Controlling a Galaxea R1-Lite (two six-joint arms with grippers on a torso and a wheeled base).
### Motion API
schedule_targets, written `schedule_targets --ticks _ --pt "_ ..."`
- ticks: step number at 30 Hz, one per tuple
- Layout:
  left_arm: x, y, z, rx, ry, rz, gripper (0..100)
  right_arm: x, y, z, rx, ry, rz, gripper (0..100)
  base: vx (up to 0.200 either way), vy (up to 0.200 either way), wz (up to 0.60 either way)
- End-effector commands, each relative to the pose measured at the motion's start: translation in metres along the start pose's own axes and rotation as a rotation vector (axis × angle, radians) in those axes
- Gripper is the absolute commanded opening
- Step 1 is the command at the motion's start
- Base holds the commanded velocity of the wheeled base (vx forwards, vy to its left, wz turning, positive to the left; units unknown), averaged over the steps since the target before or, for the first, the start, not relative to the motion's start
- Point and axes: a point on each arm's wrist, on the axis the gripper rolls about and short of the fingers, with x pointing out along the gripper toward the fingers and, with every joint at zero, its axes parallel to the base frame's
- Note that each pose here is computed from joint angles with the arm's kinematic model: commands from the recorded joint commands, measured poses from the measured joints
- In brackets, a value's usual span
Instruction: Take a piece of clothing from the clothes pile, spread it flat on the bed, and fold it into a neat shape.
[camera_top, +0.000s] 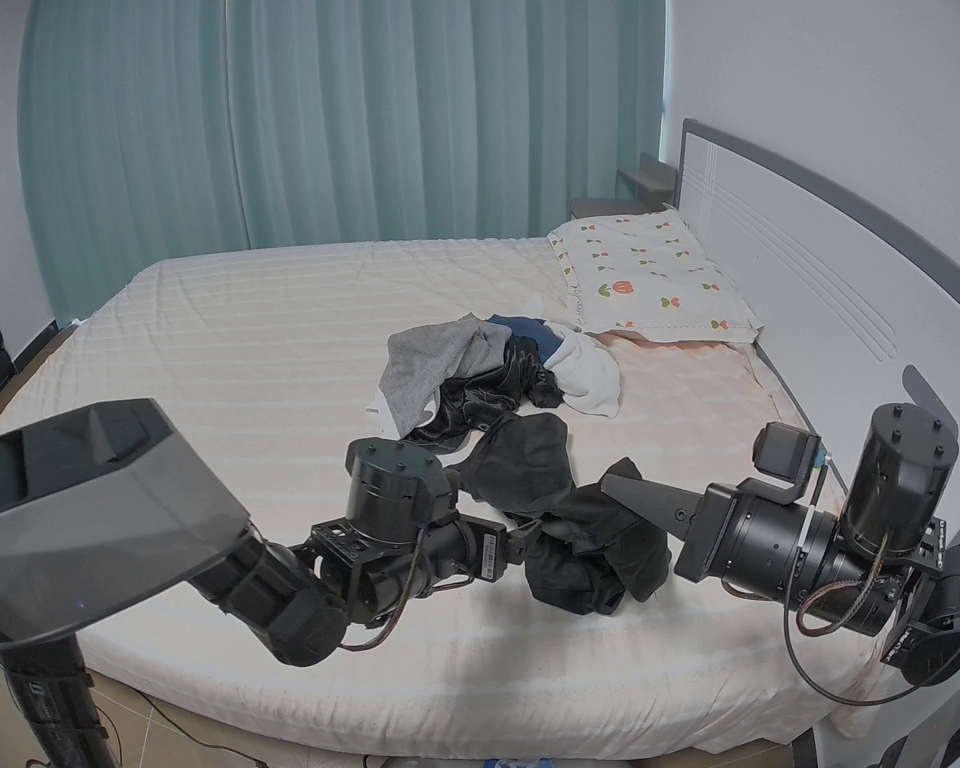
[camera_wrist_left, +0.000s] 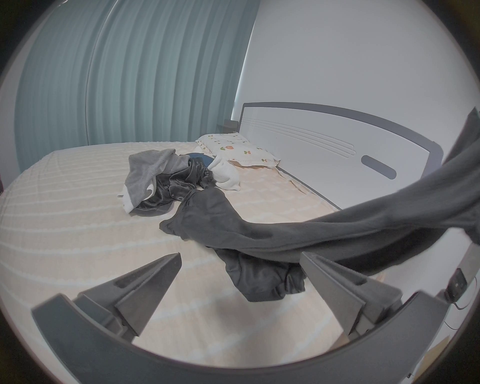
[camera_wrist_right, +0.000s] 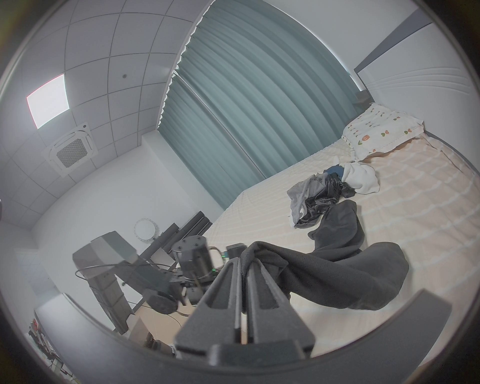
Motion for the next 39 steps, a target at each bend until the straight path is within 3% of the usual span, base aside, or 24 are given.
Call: schedule_targets --ticks 1,13,19,25,30,36,37,39 --pt "0.03 -0.001 -0.014 0.0 0.022 0.021 100 -0.006 0.005 0.003 -0.002 -0.016 0.023 0 0.0 0.0 0.0" --pt "0.06 0.011 -0.002 -0.088 -0.059 0.097 100 -0.032 0.017 0.02 -0.014 -0.092 0.078 0 0.0 0.0 0.0" --pt "0.082 0.031 -0.006 -0.134 -0.063 0.136 100 -0.043 0.023 0.038 -0.023 -0.168 0.121 0 0.0 0.0 0.0" --pt "0.103 0.046 -0.003 -0.272 -0.091 0.154 100 -0.046 0.016 0.05 -0.03 -0.203 0.115 0 0.0 0.0 0.0" --pt "0.119 0.049 -0.001 -0.391 -0.061 0.142 100 -0.046 0.006 0.056 -0.035 -0.187 0.126 0 0.0 0.0 0.0" --pt "0.133 0.051 -0.005 -0.415 -0.05 0.131 100 -0.043 0.002 0.054 -0.027 -0.174 0.113 0 0.0 0.0 0.0" --pt "0.134 0.052 -0.006 -0.418 -0.042 0.131 0 -0.042 0.001 0.054 -0.026 -0.172 0.108 0 0.0 0.0 0.0" --pt "0.133 0.052 -0.008 -0.436 -0.028 0.131 0 -0.038 -0.002 0.053 -0.022 -0.164 0.092 0 0.0 0.0 0.0"
